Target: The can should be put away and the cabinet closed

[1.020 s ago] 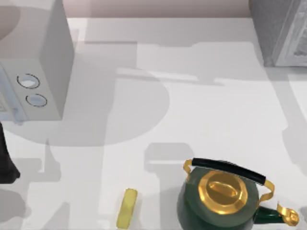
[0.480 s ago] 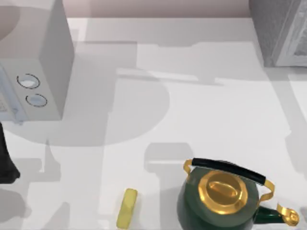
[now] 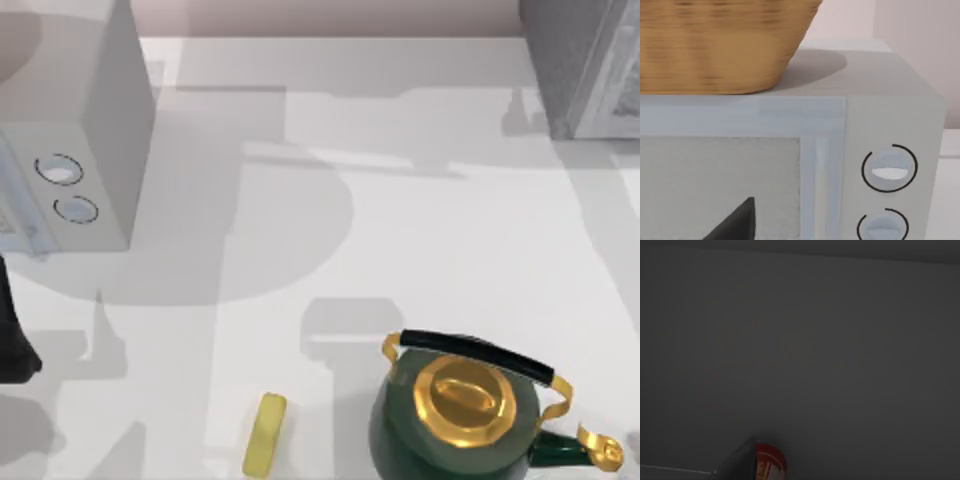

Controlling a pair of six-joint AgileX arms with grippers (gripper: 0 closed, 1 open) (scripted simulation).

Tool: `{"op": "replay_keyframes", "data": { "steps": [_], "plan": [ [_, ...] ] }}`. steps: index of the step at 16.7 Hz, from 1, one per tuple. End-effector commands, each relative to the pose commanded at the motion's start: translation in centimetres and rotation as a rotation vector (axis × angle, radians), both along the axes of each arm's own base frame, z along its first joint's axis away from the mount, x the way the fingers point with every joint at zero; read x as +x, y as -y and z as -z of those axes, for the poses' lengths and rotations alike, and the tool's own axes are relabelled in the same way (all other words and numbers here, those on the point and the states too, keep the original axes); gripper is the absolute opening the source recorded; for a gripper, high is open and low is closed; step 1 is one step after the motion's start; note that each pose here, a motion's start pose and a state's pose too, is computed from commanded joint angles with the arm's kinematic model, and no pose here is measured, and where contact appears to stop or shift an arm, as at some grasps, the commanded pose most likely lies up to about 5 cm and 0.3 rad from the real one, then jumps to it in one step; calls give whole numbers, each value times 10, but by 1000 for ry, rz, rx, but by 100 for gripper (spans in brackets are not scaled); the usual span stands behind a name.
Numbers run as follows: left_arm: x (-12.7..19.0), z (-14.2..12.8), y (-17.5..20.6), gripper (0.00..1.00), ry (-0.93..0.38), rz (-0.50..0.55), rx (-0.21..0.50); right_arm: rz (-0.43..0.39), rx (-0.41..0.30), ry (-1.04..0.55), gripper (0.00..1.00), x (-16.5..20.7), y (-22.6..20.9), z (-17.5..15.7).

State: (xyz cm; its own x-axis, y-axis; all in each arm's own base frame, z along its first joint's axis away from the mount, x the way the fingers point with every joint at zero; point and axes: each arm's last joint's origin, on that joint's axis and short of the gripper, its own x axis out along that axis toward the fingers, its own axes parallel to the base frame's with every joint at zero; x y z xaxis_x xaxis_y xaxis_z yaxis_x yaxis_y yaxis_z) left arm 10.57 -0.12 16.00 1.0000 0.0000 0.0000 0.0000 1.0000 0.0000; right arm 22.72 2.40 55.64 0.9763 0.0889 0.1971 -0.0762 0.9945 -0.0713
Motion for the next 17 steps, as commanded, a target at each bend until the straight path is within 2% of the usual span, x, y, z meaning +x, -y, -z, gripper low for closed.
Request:
{"op": "replay_keyframes", "data": {
  "steps": [3,6,9,12,15,17],
  "plan": [
    [0,0,0,100,0,0,0,5,-1,13,100,-59,9,53],
    [0,0,0,100,0,0,0,20,-3,-57,100,-91,16,143],
    [0,0,0,100,0,0,0,39,1,-136,100,-108,20,236],
    [0,0,0,100,0,0,0,59,16,-185,100,-118,23,312],
    [0,0,0,100,0,0,0,74,39,-204,100,-122,24,365],
    [0,0,0,100,0,0,0,80,54,-205,100,-122,25,386]
  ]
}}
